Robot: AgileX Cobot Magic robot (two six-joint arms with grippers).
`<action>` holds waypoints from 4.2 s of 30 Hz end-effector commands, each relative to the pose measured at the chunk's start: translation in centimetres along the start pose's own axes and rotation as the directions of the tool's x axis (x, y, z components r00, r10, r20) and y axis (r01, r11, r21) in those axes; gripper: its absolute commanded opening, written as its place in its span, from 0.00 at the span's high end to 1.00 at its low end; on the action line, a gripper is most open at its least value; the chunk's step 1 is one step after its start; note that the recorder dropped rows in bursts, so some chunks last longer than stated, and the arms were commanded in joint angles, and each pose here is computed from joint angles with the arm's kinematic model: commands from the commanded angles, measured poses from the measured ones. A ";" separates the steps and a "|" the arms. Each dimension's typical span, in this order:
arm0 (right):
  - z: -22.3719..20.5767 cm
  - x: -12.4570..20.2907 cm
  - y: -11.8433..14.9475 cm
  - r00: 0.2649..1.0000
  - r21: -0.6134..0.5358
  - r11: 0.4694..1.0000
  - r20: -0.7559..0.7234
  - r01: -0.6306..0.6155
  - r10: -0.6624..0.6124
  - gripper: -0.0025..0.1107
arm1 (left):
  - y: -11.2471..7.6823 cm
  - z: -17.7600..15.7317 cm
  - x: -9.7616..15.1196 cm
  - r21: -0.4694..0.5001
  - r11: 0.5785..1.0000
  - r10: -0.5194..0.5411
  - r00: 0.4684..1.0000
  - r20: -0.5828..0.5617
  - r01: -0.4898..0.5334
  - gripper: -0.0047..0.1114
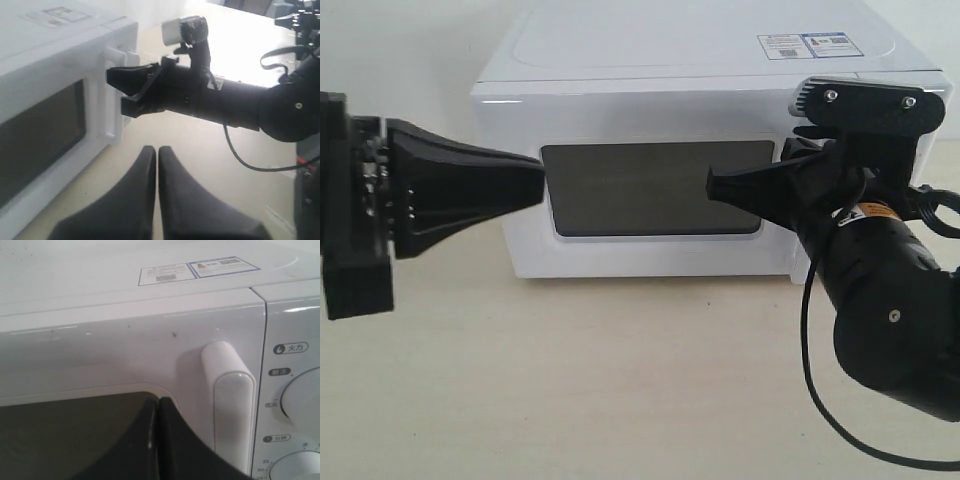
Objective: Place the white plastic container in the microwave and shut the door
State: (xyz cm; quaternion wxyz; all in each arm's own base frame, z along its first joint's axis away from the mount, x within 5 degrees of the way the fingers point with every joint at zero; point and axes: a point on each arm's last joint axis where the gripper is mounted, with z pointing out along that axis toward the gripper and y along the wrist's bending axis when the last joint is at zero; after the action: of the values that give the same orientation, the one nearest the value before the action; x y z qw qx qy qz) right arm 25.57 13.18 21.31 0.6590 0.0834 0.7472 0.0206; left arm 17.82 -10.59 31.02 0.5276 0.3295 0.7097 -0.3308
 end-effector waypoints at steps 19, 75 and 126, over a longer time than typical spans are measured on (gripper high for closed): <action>-0.2 -0.4 -0.2 1.000 0.008 1.000 0.031 0.002 -0.003 0.98 | -2.6 -14.3 8.0 -0.786 0.572 0.179 0.900 0.399 0.235 0.93; -0.2 -0.4 -0.2 1.000 0.008 1.000 0.031 0.002 -0.003 0.98 | -2.9 -12.0 15.7 -0.751 0.628 -0.082 0.978 0.194 0.202 0.93; -0.2 -0.8 -0.4 0.995 0.037 0.997 0.075 0.063 -0.066 0.98 | -2.8 -12.2 16.0 -0.780 0.591 -0.108 0.978 0.176 0.206 0.93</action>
State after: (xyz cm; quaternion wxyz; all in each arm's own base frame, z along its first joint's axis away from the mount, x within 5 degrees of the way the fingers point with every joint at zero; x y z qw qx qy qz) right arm 25.60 12.85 21.85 0.6816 0.0719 0.7281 -0.0118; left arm 5.43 -0.30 18.69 0.6253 -0.0208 0.7787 -0.0463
